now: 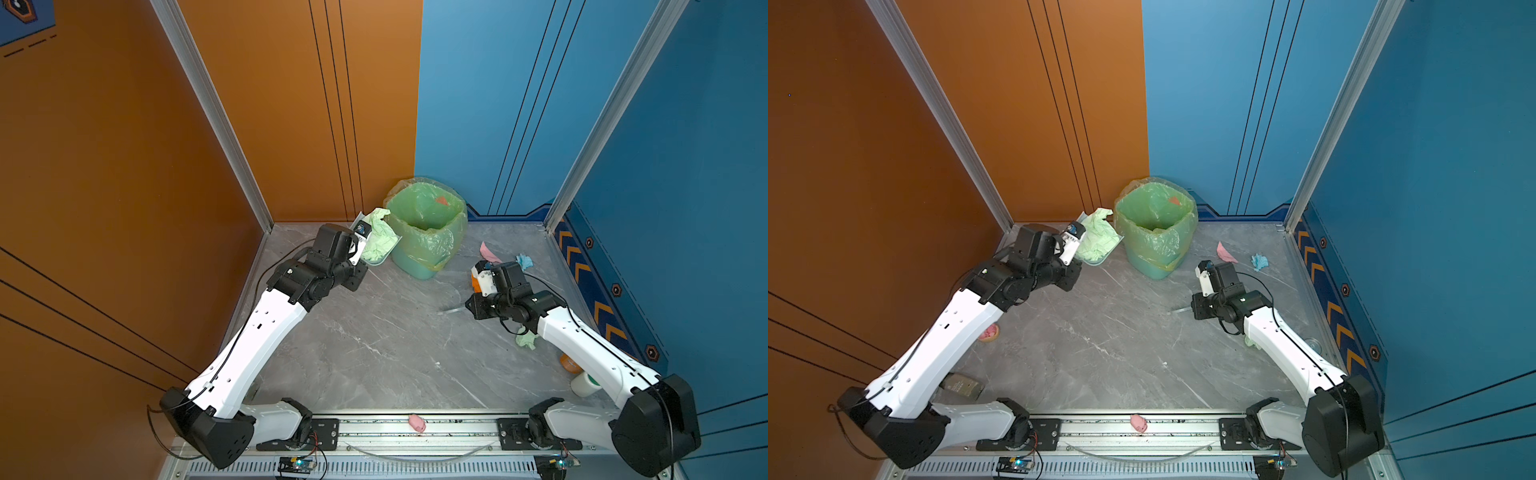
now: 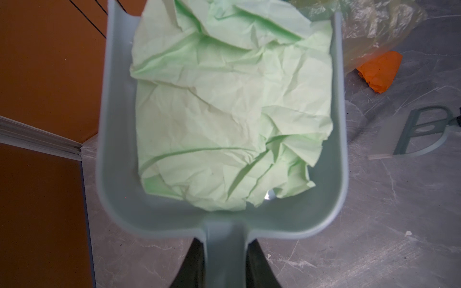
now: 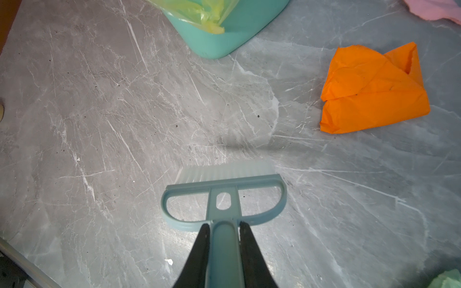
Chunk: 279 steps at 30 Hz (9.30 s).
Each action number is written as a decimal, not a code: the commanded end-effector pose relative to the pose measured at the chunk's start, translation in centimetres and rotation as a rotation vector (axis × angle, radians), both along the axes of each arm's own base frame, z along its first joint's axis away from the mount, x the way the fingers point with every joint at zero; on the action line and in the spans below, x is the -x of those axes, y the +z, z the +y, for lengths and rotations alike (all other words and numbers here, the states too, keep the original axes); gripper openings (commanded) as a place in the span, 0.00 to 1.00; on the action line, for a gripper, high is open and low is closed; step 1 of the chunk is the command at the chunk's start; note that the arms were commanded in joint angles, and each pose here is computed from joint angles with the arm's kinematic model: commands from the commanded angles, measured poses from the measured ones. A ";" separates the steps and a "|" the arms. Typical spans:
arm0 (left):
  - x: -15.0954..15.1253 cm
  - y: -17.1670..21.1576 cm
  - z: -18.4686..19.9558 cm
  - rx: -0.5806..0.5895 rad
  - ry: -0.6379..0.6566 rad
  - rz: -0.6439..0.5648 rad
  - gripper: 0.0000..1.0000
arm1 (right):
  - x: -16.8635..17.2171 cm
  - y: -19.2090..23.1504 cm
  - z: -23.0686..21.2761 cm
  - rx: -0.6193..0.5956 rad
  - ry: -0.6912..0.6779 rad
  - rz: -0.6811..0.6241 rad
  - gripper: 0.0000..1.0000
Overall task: Sweep away the paper scraps from the table
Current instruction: 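Carry the dustpan with the left gripper up over the bin, then tip the dustpan with the left gripper to drop the light green scrap into the bin, then lower the empty dustpan with the left gripper while the right gripper nears the orange scrap, then sweep the flat orange scrap with the right gripper's brush into the dustpan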
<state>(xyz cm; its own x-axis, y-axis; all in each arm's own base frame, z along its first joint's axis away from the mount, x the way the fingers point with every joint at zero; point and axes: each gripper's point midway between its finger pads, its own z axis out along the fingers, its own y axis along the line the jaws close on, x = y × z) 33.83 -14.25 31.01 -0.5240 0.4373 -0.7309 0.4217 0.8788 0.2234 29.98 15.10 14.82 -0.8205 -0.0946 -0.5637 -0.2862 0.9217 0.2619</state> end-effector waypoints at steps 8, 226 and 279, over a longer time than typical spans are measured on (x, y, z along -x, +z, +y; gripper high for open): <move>-3.7 4.3 -1.8 0.113 -0.063 -0.122 0.00 | 0.3 -0.1 0.6 -0.009 0.006 0.007 0.00; 6.5 -26.3 -15.1 0.037 -0.398 0.443 0.00 | -8.7 -3.1 -14.4 0.133 -0.774 -0.116 0.00; 6.8 -28.6 -16.6 -0.043 -0.407 0.518 0.00 | -2.6 0.3 -3.9 0.049 -0.283 -0.186 0.00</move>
<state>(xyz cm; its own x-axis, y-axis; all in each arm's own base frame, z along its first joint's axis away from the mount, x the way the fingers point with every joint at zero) 27.56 -30.78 2.70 -0.5917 0.6767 -0.4381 0.7724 0.6315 -0.0676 31.32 12.55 13.83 -0.7482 0.0659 -0.6601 -0.1058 0.9705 0.2169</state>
